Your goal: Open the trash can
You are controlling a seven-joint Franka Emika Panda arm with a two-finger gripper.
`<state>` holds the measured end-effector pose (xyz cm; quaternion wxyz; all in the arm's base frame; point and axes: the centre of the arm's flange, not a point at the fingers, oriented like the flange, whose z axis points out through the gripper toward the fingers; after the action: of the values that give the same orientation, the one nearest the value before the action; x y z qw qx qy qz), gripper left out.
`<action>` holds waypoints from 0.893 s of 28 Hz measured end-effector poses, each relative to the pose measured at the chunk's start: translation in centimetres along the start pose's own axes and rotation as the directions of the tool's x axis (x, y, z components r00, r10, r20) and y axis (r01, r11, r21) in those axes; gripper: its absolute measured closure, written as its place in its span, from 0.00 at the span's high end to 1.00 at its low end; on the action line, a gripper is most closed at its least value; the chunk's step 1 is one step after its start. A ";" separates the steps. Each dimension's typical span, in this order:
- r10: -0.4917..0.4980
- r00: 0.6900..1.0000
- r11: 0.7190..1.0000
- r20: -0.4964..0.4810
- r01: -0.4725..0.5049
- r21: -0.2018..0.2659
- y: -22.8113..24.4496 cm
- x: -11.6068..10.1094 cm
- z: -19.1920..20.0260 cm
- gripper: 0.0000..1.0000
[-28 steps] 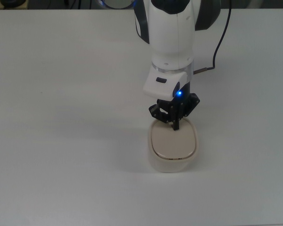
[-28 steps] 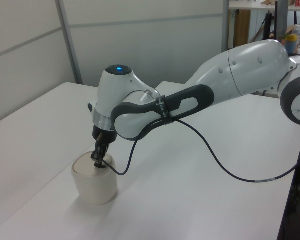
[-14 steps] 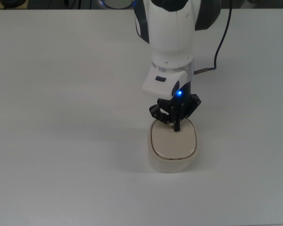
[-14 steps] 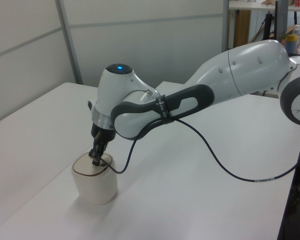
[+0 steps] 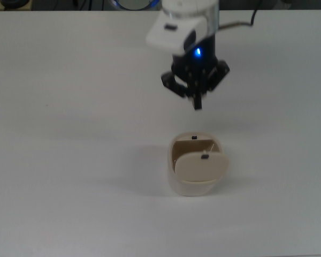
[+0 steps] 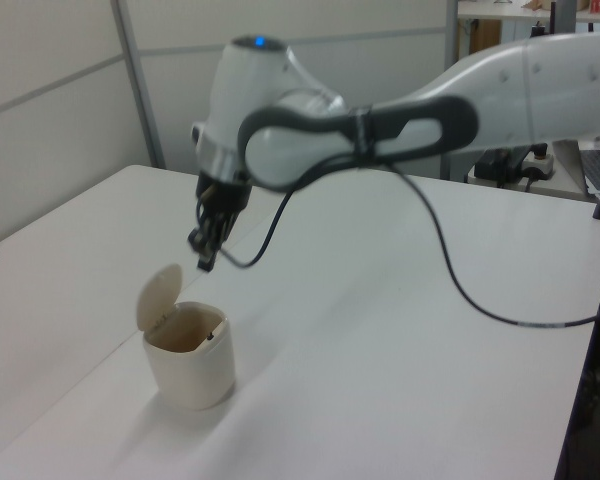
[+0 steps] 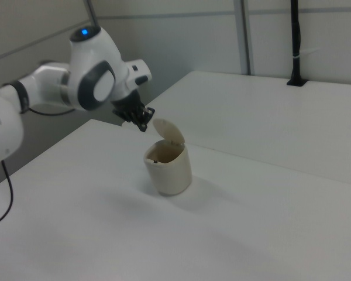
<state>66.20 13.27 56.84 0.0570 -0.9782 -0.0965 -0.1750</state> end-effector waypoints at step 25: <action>-0.024 0.943 0.998 0.332 0.040 -0.043 7.3 -8.8 -13.9 0.03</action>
<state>55.01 2.65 66.14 0.0132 -0.9931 -0.1163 -0.0111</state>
